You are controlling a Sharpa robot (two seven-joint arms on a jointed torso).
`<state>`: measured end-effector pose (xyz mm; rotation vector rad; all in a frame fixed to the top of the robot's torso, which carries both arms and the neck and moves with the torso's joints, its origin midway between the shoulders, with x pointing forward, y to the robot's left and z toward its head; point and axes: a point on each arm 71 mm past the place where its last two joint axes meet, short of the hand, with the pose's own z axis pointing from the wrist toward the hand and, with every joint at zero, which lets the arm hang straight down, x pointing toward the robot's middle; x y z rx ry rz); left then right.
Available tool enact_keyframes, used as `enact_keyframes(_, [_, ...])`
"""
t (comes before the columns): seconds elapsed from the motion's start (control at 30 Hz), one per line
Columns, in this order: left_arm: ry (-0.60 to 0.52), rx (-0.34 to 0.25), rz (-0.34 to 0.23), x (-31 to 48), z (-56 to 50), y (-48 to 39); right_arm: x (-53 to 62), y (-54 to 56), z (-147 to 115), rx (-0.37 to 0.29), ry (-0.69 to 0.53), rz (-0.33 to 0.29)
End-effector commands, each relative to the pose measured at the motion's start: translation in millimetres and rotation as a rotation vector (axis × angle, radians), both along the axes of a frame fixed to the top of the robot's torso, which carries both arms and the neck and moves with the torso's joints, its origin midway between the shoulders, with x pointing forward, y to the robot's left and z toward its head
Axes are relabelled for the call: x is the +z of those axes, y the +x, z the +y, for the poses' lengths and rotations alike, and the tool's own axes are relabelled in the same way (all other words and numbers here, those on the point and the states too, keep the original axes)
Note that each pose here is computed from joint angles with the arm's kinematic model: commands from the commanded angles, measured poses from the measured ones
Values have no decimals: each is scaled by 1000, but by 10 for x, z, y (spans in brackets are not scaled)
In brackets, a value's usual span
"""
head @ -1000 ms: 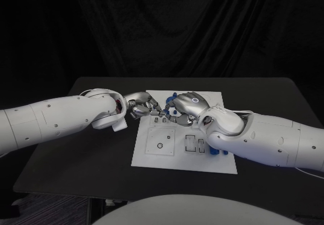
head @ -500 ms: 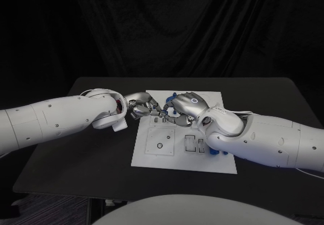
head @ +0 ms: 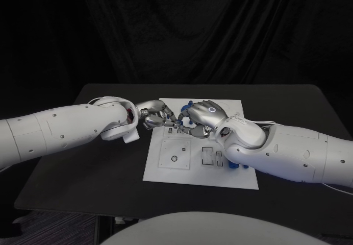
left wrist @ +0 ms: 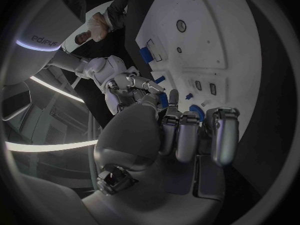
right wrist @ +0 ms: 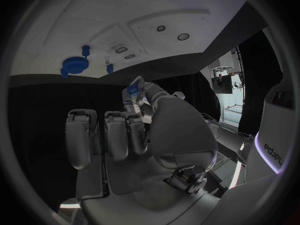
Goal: Assemble the parts on the task board
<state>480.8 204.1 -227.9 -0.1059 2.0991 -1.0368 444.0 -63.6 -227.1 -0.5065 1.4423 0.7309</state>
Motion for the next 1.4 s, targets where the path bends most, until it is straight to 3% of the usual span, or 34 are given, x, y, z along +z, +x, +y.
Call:
enact_keyframes(0.03, [-33, -37, 1, 8, -38, -20, 19, -5, 9, 4, 8, -13])
enact_keyframes(0.63, [-39, -46, 2, 5, -23, -3, 16, -32, 22, 35, 1, -10])
enact_keyframes(1.0, [-83, -13, 104, -26, -4, -4, 19, -40, 32, 47, 3, -13])
enact_keyframes(1.4, [-82, -18, 129, -39, 2, -11, 19, -38, 29, 48, 4, -14])
